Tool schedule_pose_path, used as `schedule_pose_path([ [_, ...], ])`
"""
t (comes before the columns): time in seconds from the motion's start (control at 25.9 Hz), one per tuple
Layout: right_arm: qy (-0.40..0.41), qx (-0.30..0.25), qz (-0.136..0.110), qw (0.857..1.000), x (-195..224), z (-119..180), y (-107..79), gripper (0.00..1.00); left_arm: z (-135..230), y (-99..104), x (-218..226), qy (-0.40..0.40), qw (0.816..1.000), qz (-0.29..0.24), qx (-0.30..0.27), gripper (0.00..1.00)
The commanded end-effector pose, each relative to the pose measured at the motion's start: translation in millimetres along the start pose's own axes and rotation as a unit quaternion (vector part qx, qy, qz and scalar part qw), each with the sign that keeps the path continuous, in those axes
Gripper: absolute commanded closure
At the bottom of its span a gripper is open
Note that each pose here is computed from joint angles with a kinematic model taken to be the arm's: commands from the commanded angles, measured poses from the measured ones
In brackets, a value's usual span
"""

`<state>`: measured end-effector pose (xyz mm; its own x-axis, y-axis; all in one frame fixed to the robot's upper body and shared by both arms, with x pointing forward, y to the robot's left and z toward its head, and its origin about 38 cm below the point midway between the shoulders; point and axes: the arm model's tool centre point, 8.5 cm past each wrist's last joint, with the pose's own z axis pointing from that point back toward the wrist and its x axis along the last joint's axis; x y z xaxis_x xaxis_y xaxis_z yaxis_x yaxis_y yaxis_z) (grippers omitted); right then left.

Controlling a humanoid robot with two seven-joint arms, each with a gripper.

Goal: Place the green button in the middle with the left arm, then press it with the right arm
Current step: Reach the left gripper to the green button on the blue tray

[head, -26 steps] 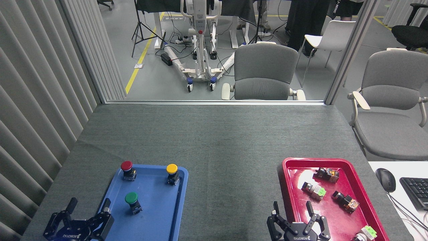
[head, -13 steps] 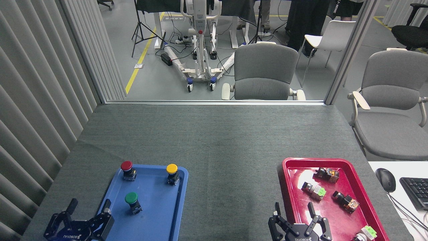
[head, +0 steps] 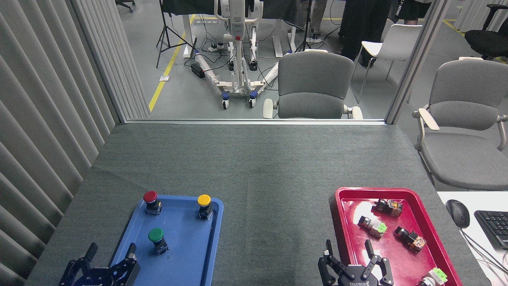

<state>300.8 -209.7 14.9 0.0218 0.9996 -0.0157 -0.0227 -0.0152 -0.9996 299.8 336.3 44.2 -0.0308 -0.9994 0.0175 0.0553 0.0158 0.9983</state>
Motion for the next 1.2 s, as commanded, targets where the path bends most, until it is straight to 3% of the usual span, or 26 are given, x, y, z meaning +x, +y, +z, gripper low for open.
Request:
schedule_pose_path([
  [0.0,0.000,0.000,0.001,1.000,0,0,-0.2,0.00,-4,-9,5,-0.005,1.000,0.003,-0.009,0.01],
  [0.15,-0.001,0.000,0.000,1.000,0,0,-0.2,0.00,-22,-27,31,-0.035,0.999,0.001,-0.021,0.01],
  [0.46,-0.001,0.000,0.000,1.000,0,0,0.3,0.00,-35,-61,39,-0.029,0.998,-0.002,-0.063,0.01],
  [0.89,-0.001,0.000,0.000,1.000,1,0,-0.2,0.00,-55,-68,50,-0.032,0.997,-0.010,-0.074,0.01],
  [1.16,-0.001,0.000,0.000,1.000,1,0,-0.2,0.00,-66,-71,54,-0.030,0.997,-0.001,-0.078,0.06],
])
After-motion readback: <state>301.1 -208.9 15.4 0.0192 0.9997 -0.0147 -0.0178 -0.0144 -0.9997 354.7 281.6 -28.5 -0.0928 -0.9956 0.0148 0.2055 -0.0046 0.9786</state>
